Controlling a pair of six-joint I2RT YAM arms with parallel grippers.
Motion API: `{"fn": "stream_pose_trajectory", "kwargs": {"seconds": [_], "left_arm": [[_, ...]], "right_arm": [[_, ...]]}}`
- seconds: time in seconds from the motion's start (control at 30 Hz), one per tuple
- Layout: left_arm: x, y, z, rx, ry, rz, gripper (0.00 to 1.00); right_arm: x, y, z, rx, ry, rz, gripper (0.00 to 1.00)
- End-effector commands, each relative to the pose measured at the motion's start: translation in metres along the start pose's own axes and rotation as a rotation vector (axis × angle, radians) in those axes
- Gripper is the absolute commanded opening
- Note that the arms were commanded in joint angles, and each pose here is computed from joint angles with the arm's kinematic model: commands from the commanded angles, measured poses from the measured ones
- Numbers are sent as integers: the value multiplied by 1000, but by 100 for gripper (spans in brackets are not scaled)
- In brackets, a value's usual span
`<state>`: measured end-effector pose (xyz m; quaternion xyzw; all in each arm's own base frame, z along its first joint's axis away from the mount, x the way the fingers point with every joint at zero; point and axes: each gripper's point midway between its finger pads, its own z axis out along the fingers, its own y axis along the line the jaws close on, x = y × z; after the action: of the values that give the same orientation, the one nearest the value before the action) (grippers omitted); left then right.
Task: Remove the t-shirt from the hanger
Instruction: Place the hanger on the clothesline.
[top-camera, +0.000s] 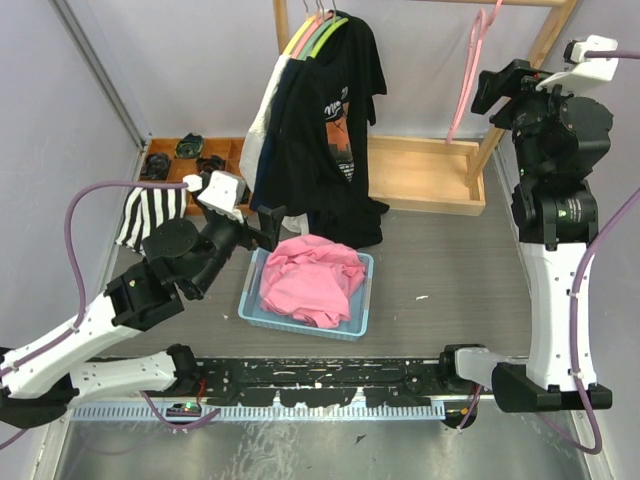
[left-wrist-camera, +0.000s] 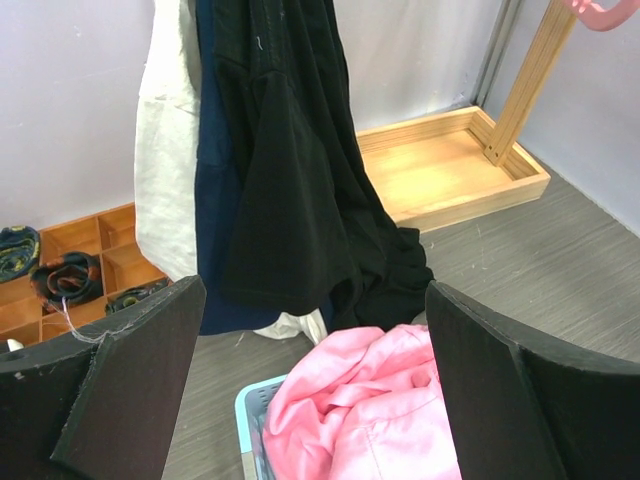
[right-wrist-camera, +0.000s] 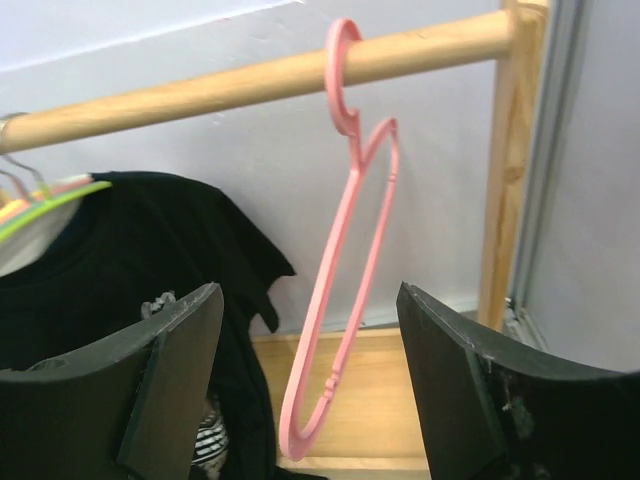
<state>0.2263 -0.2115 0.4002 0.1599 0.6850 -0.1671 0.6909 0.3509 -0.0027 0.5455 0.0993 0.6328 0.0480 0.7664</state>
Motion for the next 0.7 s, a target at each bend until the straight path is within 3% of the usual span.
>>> {"fn": "stream_pose_trajectory", "kwargs": {"seconds": [0.0, 0.33, 0.67], "left_arm": [[-9, 4, -1, -16, 1, 13, 98], [-8, 3, -1, -14, 4, 4, 98], [-8, 3, 3, -23, 19, 7, 98]], "right_arm": [[-27, 35, -11, -178, -63, 71, 75], [-33, 73, -17, -352, -72, 147, 74], [5, 136, -4, -422, 12, 133, 73]]}}
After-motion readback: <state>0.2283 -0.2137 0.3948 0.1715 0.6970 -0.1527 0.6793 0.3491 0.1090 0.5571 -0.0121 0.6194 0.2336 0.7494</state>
